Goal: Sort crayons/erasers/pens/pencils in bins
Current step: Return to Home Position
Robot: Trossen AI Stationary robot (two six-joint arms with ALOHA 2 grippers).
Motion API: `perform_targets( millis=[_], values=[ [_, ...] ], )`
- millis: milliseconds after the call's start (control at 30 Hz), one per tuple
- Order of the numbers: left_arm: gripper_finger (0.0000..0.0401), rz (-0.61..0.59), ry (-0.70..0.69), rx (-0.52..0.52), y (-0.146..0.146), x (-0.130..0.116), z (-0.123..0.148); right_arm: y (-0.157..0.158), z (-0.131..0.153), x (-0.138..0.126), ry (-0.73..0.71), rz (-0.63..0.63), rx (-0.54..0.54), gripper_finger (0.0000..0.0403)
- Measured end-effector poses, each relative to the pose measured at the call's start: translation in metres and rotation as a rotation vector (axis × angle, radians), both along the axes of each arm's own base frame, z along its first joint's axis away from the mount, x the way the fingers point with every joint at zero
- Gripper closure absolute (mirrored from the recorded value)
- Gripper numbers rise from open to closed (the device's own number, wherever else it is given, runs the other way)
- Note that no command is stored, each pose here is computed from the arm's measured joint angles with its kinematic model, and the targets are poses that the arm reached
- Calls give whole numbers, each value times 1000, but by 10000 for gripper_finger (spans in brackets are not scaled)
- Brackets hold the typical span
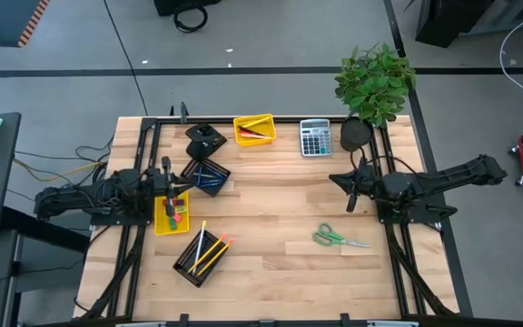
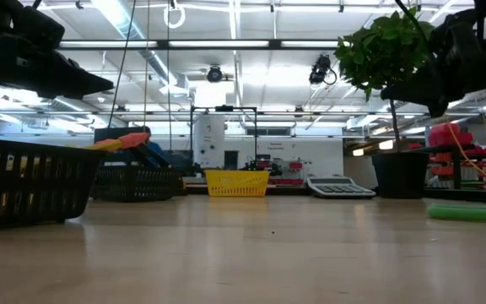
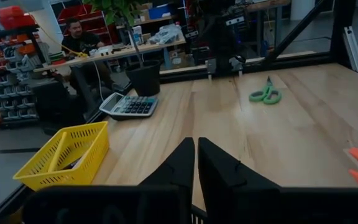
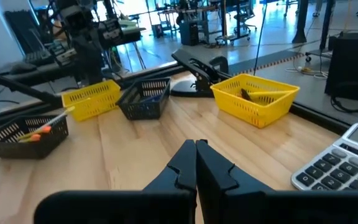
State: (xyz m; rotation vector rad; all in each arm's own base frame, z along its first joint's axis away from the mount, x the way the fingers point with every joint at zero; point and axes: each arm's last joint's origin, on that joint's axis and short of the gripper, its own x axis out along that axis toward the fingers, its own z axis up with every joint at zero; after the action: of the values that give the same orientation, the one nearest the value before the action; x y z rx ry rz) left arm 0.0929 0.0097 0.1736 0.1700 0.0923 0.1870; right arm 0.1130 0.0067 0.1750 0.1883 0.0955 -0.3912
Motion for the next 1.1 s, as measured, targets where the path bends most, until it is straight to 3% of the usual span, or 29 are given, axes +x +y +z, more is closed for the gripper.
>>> perform_targets(
  millis=[100, 267, 333, 433, 667, 1100],
  values=[
    [371, 0, 5, 0, 0, 0, 0, 0, -1, 0, 24, 0, -4, 394],
    [363, 0, 6, 0, 0, 0, 0, -1, -26, -8, 291, 16, -53, 394],
    [361, -1, 6, 0, 0, 0, 0, -1, -28, -8, 321, 28, -54, 394],
    [362, 0, 7, 0, 0, 0, 0, 0, -28, -8, 314, 36, -27, 394],
    [373, 0, 8, -1, 0, 0, 0, 0, -29, -8, 245, -10, 165, 394],
    [362, -1, 9, -1, 0, 0, -1, 0, -29, -8, 247, -9, 161, 394]
  ],
)
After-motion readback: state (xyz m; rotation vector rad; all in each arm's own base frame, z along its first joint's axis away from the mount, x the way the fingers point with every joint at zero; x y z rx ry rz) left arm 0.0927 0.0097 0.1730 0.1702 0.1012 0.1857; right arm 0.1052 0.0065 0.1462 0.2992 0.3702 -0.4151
